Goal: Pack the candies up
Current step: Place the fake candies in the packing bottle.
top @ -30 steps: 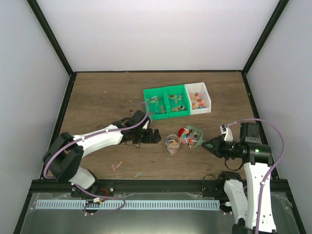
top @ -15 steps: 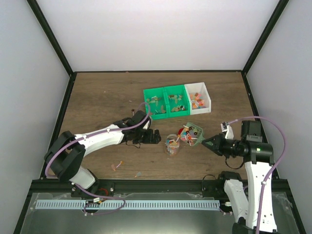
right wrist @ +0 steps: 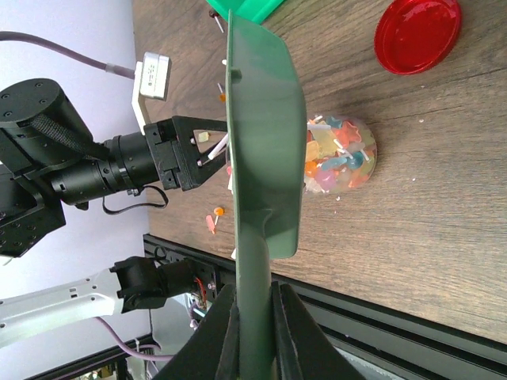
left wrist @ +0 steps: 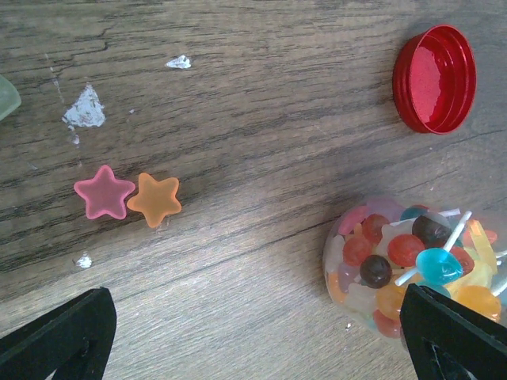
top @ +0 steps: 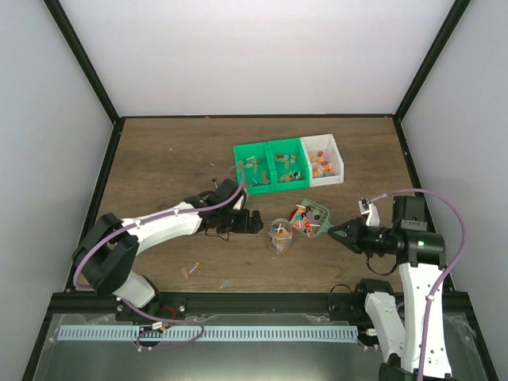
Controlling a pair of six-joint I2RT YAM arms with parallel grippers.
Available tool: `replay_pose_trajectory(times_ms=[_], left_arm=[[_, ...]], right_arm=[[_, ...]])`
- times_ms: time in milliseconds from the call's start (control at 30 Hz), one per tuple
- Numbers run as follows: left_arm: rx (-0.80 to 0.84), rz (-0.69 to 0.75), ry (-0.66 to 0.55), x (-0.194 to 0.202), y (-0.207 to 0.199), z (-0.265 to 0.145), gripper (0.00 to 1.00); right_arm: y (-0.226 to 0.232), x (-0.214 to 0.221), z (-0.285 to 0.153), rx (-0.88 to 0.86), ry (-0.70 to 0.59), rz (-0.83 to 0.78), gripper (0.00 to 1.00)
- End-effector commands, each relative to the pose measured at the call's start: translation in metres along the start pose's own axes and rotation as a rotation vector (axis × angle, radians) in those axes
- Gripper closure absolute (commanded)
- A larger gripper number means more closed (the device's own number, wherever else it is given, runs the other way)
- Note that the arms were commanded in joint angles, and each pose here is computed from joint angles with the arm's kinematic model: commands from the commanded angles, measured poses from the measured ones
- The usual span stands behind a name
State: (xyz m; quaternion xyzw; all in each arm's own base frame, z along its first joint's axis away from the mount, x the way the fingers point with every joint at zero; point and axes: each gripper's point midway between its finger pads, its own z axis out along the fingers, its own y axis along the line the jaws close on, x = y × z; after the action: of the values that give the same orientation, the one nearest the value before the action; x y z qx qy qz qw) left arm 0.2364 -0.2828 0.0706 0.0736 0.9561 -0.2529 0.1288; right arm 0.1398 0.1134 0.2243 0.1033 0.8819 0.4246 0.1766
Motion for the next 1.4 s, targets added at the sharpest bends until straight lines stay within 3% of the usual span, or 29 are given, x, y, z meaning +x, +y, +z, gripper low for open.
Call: replay_pose_trajectory(times_ms=[0,500,1367], left_arm=[[0.023,0.007,-0.020,-0.005,-0.008,-0.002,0.00],[0.023,-0.001,-0.019,-0.003,-0.006,0.000,0.00],[0.030,0.017,-0.007,-0.003,-0.008,0.005,0.00]], right_arm=[[0.005,0.002,-0.001,-0.012,0.002,-0.031,0.99],[-0.005,0.004,0.004,0.055,0.039,-0.036,0.99],[0.019,-0.003,0.000,-0.013,0.022,-0.173,0.99]])
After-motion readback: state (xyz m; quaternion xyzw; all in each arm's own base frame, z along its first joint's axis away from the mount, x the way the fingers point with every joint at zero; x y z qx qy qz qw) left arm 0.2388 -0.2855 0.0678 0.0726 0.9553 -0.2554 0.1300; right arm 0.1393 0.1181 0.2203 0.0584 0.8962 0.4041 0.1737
